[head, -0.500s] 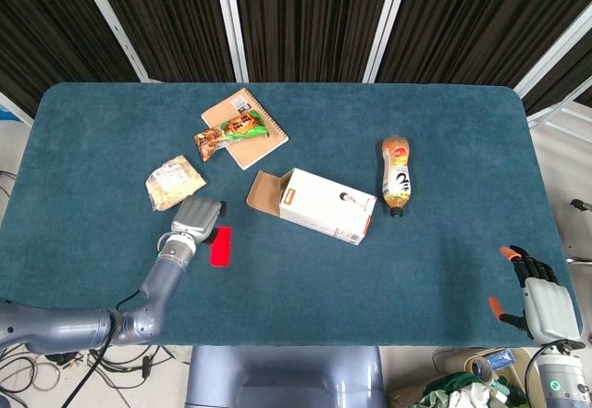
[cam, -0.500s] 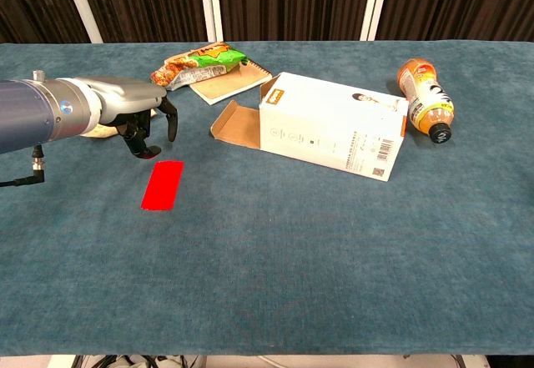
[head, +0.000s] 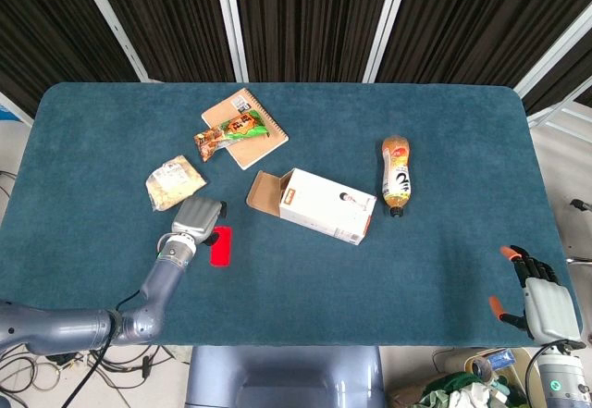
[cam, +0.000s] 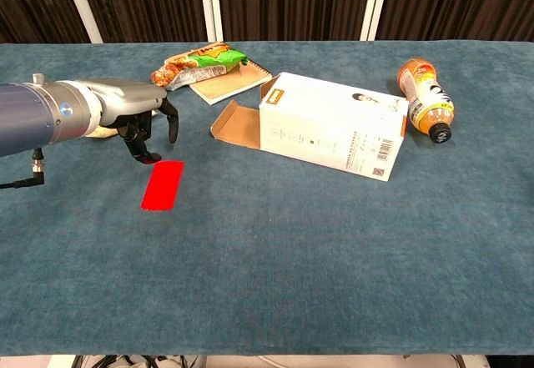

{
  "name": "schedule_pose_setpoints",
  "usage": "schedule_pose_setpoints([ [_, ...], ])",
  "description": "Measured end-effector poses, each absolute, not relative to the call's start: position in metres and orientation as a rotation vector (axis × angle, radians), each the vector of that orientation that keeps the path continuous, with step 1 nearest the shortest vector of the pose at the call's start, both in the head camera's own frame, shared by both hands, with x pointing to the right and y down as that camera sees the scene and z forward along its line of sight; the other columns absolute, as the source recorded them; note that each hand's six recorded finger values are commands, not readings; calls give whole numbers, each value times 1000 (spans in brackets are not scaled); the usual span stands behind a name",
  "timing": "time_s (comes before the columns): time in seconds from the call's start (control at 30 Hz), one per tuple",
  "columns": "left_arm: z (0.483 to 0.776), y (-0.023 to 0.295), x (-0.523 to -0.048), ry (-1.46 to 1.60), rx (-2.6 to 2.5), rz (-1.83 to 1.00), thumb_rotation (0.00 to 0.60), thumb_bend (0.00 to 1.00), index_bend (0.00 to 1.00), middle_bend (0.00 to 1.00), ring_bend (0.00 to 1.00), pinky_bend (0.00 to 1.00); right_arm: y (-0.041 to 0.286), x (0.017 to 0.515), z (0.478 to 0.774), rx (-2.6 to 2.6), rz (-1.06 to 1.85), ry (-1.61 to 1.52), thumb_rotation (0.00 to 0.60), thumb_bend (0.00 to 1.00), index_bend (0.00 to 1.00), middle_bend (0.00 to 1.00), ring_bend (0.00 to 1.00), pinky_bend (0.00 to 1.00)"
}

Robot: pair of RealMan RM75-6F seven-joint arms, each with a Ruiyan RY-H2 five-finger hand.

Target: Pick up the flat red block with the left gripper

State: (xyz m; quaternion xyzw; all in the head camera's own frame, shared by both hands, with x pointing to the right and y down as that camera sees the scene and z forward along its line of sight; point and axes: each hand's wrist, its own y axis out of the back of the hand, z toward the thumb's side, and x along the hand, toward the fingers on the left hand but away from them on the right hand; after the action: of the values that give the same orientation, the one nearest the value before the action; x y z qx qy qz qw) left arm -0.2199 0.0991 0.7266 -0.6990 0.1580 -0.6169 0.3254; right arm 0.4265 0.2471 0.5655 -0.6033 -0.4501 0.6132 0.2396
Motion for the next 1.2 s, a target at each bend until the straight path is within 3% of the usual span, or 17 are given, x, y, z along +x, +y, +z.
schedule_pose_setpoints([
  [0.17, 732, 96, -217, 413, -1841, -1623, 600, 366, 424, 1000, 950, 911, 247, 427, 566, -1648, 1682, -1231, 600, 240, 166, 102, 147, 121],
  [1.2, 752, 102, -201, 336, -1824, -1642, 600, 367, 465, 1000, 951, 911, 247, 428, 566, -1649, 1684, -1239, 600, 241, 166, 101, 147, 121],
])
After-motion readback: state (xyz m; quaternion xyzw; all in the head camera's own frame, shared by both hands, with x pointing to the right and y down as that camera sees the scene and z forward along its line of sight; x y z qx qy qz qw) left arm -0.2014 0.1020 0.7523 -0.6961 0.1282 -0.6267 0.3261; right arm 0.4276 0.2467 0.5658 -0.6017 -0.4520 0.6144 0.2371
